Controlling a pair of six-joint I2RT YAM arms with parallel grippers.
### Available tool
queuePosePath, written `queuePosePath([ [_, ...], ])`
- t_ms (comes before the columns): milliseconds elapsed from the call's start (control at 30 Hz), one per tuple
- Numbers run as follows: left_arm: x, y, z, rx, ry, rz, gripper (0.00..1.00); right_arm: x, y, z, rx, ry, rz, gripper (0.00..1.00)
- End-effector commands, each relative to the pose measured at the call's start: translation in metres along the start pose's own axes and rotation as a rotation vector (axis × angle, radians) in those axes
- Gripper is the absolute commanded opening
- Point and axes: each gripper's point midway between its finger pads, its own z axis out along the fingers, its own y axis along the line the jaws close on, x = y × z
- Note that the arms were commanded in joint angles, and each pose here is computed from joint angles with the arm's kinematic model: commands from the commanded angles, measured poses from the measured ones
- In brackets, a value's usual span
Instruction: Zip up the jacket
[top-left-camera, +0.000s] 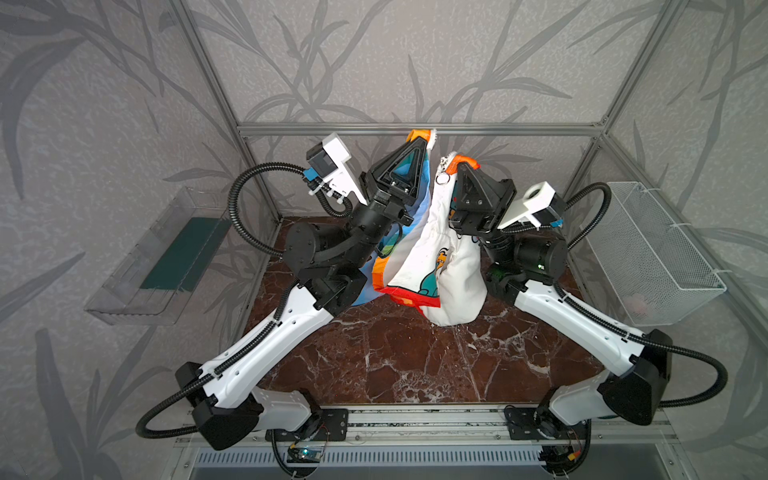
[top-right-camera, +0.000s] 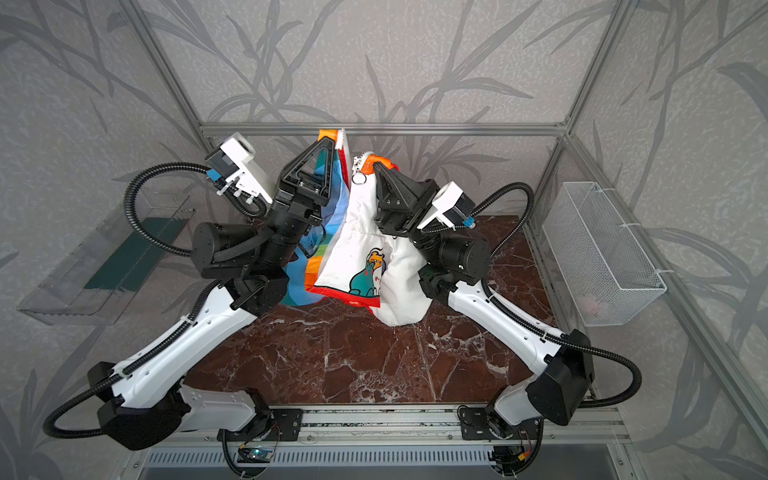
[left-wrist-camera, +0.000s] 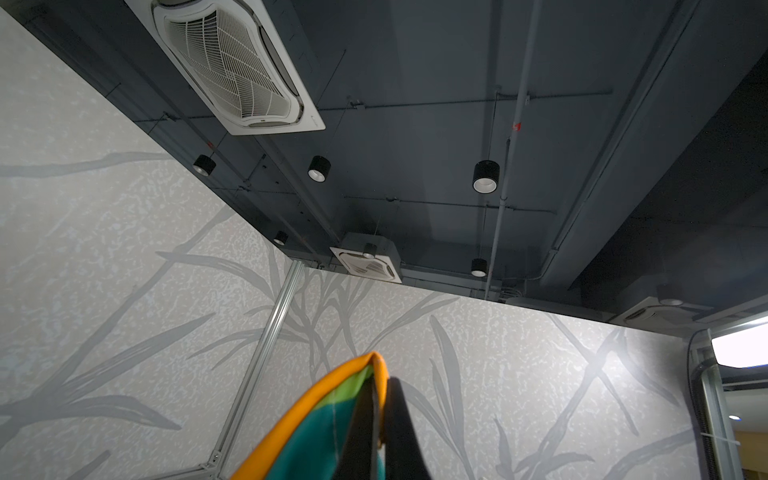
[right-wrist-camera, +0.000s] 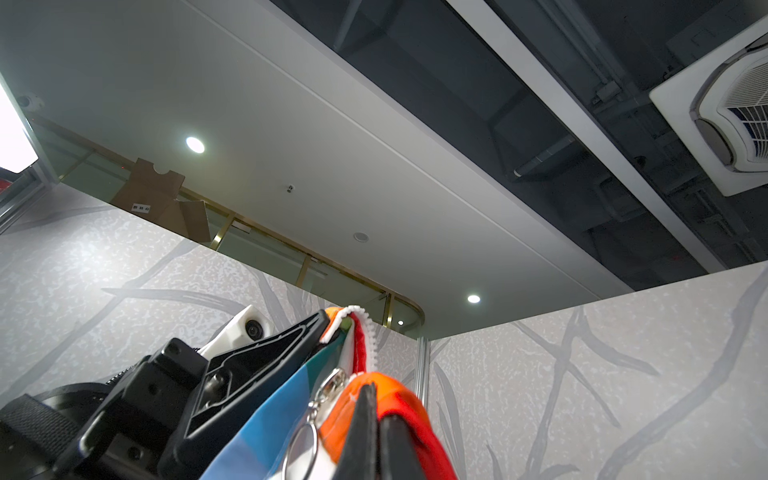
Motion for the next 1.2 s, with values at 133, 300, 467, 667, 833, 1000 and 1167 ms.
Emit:
queuePosePath([
  [133,0.000,-0.012,0.004,-0.016,0.032,0.090,0.00,-0.038,0.004,0.004,-0.014,-0.091,-0.013,0.00],
  [300,0.001,-0.015,0.003,-0.018,0.032,0.110,0.00,-0.041,0.003,0.002,-0.006,-0.095,-0.019,0.00],
  [467,-0.005,-0.017,0.001,-0.016,0.003,0.113,0.00,-0.043,0.003,0.001,0.000,-0.099,-0.022,0.00],
  [667,-0.013,-0.021,-0.001,-0.011,-0.021,0.120,0.00,-0.045,0.002,-0.001,0.008,-0.100,-0.025,0.00],
  [833,-0.011,-0.021,-0.001,-0.007,-0.020,0.107,0.00,-0.043,0.002,0.000,0.006,-0.098,-0.020,0.00],
  [1000,-0.014,-0.023,-0.002,-0.001,-0.028,0.105,0.00,-0.041,-0.001,-0.002,0.020,-0.096,-0.023,0.00],
  [1167,-0.013,-0.024,-0.002,0.002,-0.026,0.102,0.00,-0.042,-0.001,-0.001,0.021,-0.097,-0.024,0.00],
])
